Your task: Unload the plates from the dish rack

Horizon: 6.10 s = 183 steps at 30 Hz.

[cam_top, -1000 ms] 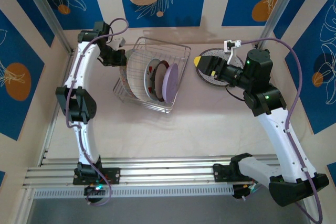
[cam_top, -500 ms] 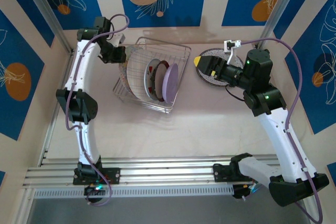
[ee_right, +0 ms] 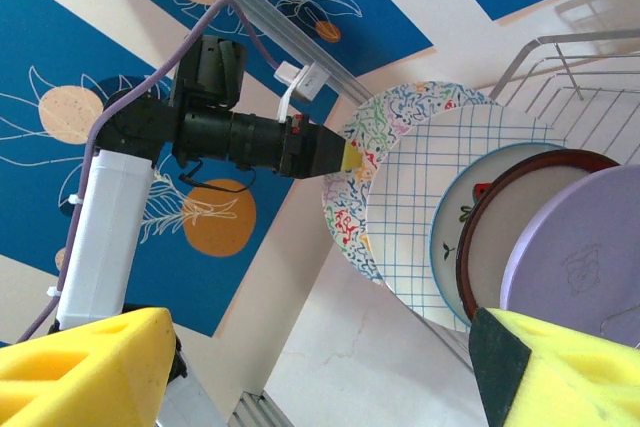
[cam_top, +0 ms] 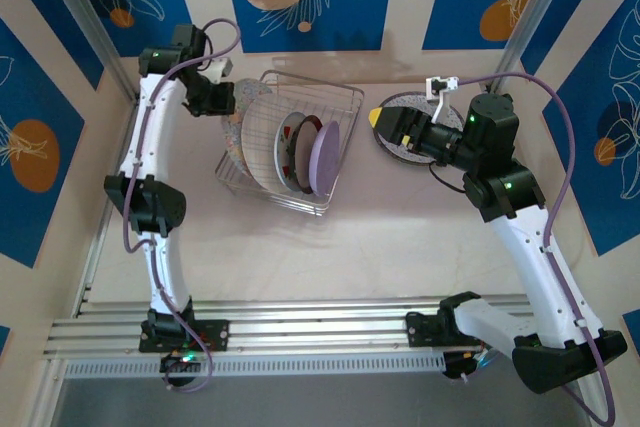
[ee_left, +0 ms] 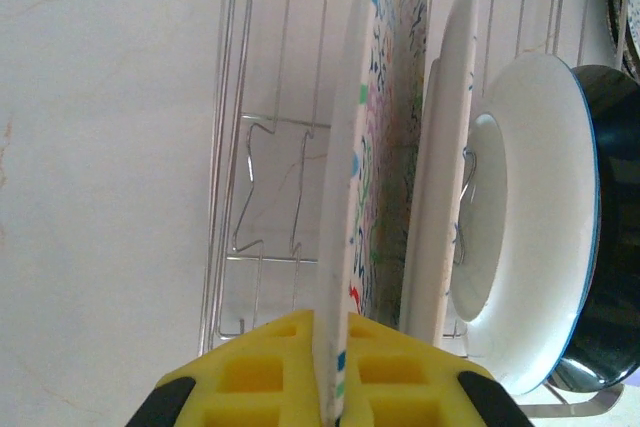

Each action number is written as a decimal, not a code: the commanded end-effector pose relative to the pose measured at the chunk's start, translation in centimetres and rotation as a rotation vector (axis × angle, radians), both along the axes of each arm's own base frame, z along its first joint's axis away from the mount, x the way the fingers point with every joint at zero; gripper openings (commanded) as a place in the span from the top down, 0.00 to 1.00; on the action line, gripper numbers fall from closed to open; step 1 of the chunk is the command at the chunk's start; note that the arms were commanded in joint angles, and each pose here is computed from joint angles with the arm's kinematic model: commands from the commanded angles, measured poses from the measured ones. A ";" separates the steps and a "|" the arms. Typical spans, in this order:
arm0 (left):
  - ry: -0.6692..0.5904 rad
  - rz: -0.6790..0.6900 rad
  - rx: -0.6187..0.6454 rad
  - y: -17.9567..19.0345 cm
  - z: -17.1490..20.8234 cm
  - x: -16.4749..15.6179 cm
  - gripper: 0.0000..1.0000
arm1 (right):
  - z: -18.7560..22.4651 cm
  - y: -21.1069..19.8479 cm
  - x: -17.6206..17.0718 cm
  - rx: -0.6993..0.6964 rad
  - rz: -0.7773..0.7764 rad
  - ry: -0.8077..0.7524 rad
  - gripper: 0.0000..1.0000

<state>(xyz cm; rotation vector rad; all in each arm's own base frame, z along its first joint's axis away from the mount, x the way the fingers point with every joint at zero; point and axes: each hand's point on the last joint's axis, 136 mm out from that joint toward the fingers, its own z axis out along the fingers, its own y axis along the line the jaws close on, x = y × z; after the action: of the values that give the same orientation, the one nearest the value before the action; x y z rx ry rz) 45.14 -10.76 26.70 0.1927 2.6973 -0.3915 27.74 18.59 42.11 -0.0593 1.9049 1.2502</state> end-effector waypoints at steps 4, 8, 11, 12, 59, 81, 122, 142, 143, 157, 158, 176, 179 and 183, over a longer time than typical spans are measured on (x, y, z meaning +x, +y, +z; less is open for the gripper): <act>-0.066 0.066 0.030 2.1 3.7 -1.5 1.00 | 0.7 0.2 -0.5 0.013 0.012 -0.009 0.21; -0.105 0.106 0.076 3.6 5.0 -2.0 1.00 | 0.8 0.2 -0.7 0.016 0.015 -0.009 0.21; -0.144 0.141 0.106 4.7 6.3 -2.4 1.00 | 0.8 0.2 -0.9 0.019 0.020 -0.006 0.22; -0.158 0.150 0.109 5.0 6.7 -2.5 1.00 | 0.9 0.2 -1.0 0.021 0.019 -0.006 0.21; -0.495 0.563 -0.469 10.7 20.1 -4.9 1.00 | -0.3 5.2 3.0 0.156 0.060 0.185 0.10; -0.433 0.547 -0.916 6.9 20.1 -2.8 1.00 | -3.0 18.2 13.6 0.309 0.219 0.400 0.10; -0.270 0.429 -1.008 -1.3 16.6 -1.0 1.00 | -3.8 17.4 18.6 0.407 0.146 0.429 0.90; -0.265 0.414 -0.974 -1.6 16.2 -1.5 0.40 | -1.7 13.1 18.3 0.441 0.051 0.357 1.00; -0.269 0.410 -0.964 -1.6 16.3 -1.5 0.37 | -1.5 12.6 18.3 0.443 0.043 0.351 1.00; -0.365 0.307 -0.799 -3.2 17.2 -2.7 0.16 | -1.2 -1.8 18.2 0.446 -0.204 0.291 1.00; -0.377 0.298 -0.786 -3.3 17.3 -2.8 0.16 | -1.4 -3.0 18.1 0.441 -0.227 0.289 1.00; -0.620 0.016 -0.519 -7.9 19.9 -5.8 0.12 | -9.0 -17.0 15.4 0.407 -0.572 0.298 1.00; -0.657 -0.021 -0.474 -8.4 20.2 -6.5 0.11 | -10.8 -17.9 15.3 0.402 -0.601 0.307 1.00; -0.690 -0.044 -0.417 -8.7 20.2 -7.1 0.10 | -13.1 -19.1 15.2 0.398 -0.637 0.325 1.00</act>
<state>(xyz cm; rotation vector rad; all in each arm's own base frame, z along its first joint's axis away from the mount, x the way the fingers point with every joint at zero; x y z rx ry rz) 39.51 -20.07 44.52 0.1488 1.9684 -0.8244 43.03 0.24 26.23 1.0569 1.7722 1.2215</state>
